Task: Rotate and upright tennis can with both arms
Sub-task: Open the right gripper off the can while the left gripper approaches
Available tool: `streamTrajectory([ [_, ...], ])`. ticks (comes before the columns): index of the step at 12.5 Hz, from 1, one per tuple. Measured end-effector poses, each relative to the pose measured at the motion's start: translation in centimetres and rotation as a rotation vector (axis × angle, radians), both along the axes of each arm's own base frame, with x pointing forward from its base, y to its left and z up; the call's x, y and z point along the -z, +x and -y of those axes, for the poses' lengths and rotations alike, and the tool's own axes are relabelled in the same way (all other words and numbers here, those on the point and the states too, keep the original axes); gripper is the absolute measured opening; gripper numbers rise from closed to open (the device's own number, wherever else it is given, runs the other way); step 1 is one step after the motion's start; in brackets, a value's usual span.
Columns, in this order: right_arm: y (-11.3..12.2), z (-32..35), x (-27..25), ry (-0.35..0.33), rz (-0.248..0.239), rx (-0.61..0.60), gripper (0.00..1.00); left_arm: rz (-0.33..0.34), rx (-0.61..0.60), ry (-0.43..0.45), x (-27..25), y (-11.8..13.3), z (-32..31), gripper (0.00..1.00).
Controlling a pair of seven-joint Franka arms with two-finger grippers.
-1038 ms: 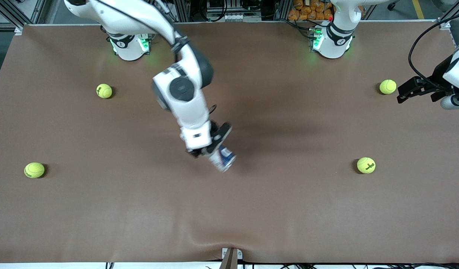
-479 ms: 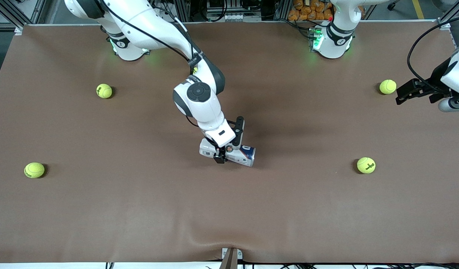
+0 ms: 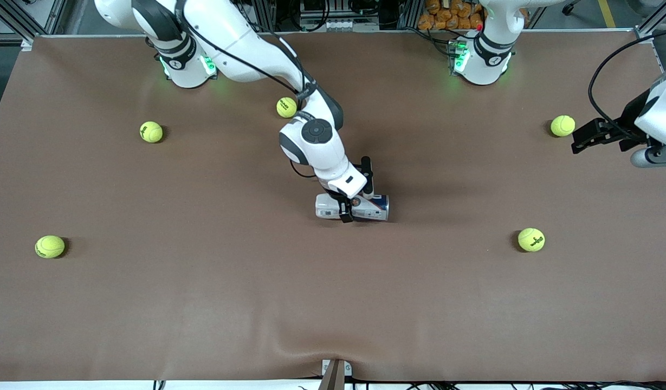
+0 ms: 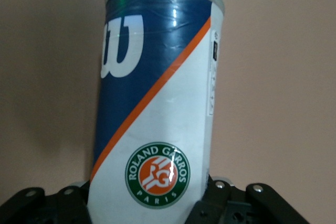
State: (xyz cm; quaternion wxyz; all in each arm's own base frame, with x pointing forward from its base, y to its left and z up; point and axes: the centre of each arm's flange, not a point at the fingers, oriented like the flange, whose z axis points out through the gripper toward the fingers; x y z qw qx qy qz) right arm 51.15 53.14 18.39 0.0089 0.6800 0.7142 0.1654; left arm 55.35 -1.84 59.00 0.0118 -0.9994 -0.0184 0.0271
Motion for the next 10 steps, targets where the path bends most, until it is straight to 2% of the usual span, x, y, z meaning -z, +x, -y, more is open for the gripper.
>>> streamTrajectory([
  [1, -0.1, -0.1, 0.4, 0.002, 0.002, -0.002, 0.67, -0.009, 0.001, 0.000, 0.4, 0.2, 0.0, 1.00],
  [3, 0.1, -0.1, 0.3, 0.004, 0.005, -0.001, 0.91, -0.036, 0.002, -0.002, 1.8, 0.8, 0.0, 1.00],
  [4, 0.2, -0.1, 0.1, 0.007, 0.010, 0.000, 1.00, -0.046, 0.005, -0.003, 2.4, 1.1, 0.0, 1.00],
  [6, 0.4, -0.4, -0.8, 0.017, 0.018, -0.001, 1.00, -0.056, 0.011, -0.019, 3.1, 1.8, 0.6, 1.00],
  [10, 0.0, -1.3, -5.0, 0.007, -0.004, -0.011, 1.00, -0.108, -0.003, -0.189, 5.6, 2.8, 2.7, 1.00],
])
